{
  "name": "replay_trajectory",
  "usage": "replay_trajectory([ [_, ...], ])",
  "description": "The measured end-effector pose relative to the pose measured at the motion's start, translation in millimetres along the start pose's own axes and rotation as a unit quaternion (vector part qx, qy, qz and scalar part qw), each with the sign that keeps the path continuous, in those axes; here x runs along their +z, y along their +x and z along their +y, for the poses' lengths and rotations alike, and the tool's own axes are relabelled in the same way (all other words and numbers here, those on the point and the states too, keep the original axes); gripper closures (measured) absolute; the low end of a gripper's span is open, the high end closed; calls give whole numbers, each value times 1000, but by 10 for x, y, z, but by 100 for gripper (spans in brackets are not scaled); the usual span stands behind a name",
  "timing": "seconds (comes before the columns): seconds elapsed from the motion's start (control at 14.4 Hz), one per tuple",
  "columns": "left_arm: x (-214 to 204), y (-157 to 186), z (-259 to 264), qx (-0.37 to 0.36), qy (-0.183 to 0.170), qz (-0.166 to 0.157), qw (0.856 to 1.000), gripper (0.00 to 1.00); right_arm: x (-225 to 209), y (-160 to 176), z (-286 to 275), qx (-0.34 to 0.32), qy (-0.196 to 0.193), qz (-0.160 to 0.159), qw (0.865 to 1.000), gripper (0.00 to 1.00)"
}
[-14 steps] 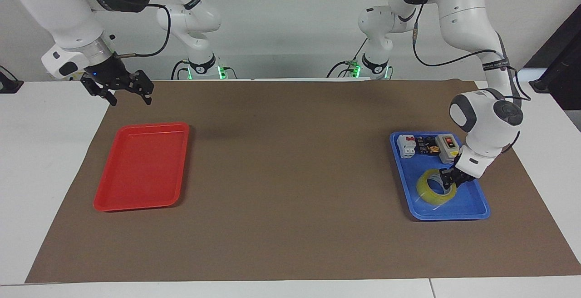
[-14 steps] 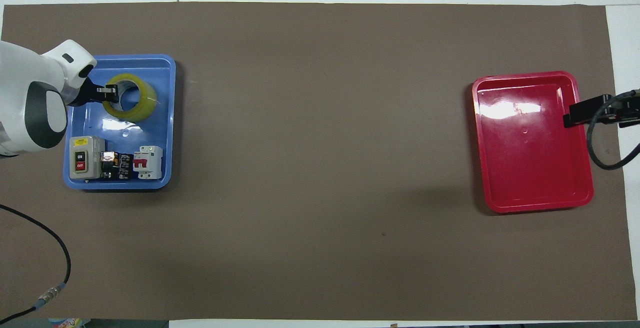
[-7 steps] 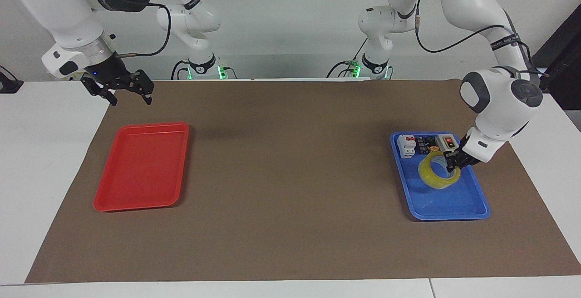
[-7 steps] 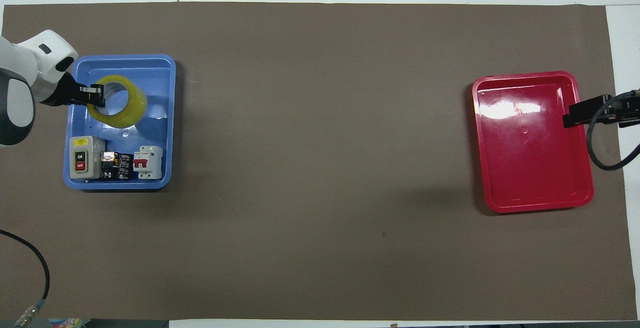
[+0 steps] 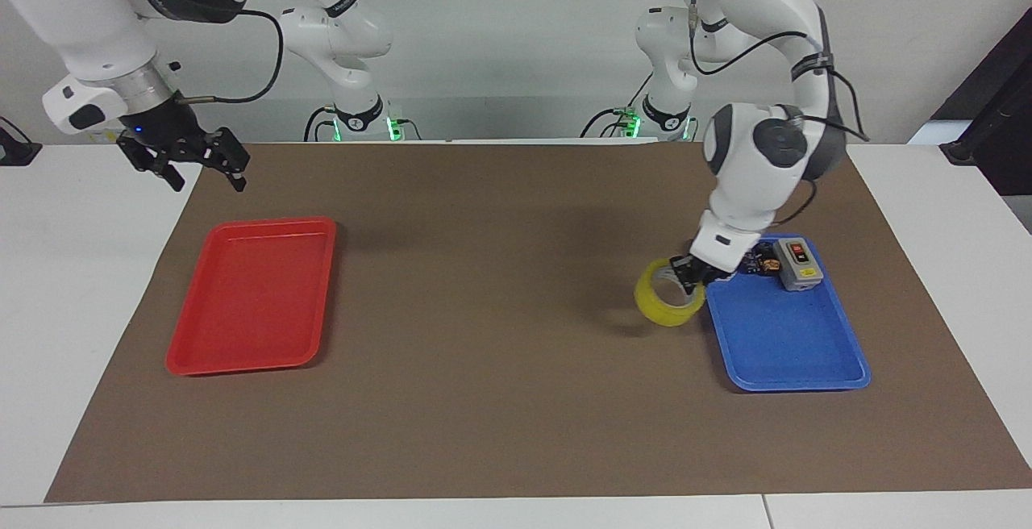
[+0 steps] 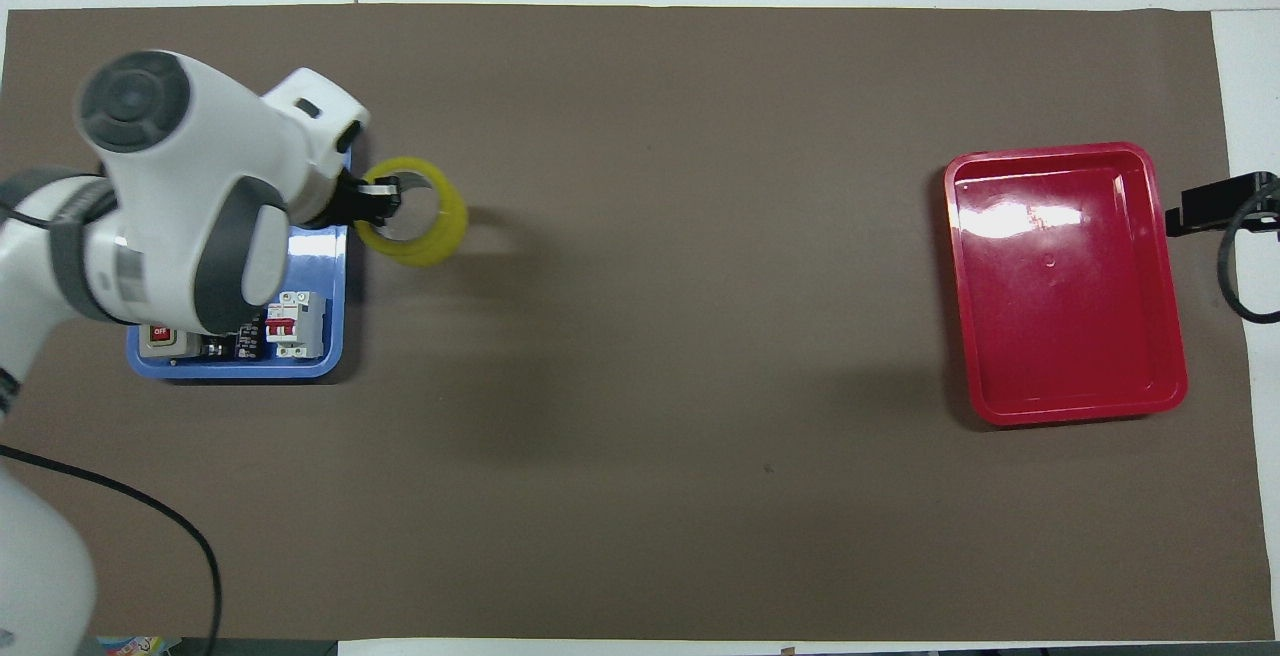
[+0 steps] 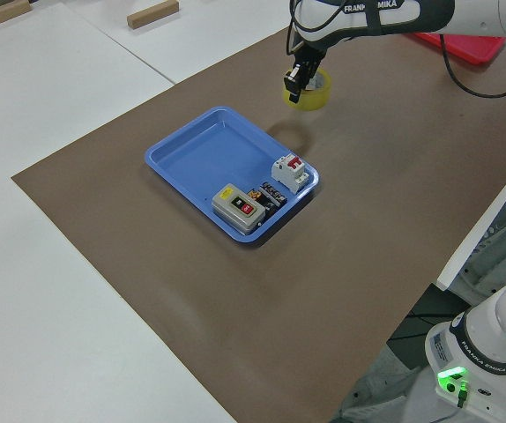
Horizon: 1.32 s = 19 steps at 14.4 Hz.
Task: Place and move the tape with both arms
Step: 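Lift the tape with the left gripper and set it mid-table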
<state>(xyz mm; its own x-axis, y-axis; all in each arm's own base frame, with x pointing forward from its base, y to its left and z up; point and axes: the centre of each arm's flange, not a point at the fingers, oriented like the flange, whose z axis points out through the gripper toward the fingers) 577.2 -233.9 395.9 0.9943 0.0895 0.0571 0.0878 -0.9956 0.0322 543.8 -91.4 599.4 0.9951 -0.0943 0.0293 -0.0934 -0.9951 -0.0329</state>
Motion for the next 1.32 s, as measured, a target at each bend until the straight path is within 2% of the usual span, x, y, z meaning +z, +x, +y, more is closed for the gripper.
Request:
replay_trajectory([
  [0.14, 78, -394, 714, -8, -5, 2, 1000, 79, 36, -21, 174, 1, 0, -4, 1000, 0],
  [0.35, 186, -887, 1497, -26, 19, 29, 999, 79, 76, -26, 168, -2, 0, -7, 1000, 0],
  [0.55, 337, -1111, 1990, -33, 26, 44, 998, 79, 69, -27, 115, -7, 0, -7, 1000, 0],
  [0.83, 590, -1267, 2227, -14, 31, 39, 999, 79, 62, -30, 76, -10, 0, -6, 1000, 0],
  [1.18, 762, -1264, 2175, -15, 38, 35, 999, 79, 69, -28, 31, -14, 1, -7, 1000, 0],
  [1.32, 747, -1218, 2133, -20, 39, 35, 998, 62, 70, -29, 31, -14, 1, -7, 1000, 0],
])
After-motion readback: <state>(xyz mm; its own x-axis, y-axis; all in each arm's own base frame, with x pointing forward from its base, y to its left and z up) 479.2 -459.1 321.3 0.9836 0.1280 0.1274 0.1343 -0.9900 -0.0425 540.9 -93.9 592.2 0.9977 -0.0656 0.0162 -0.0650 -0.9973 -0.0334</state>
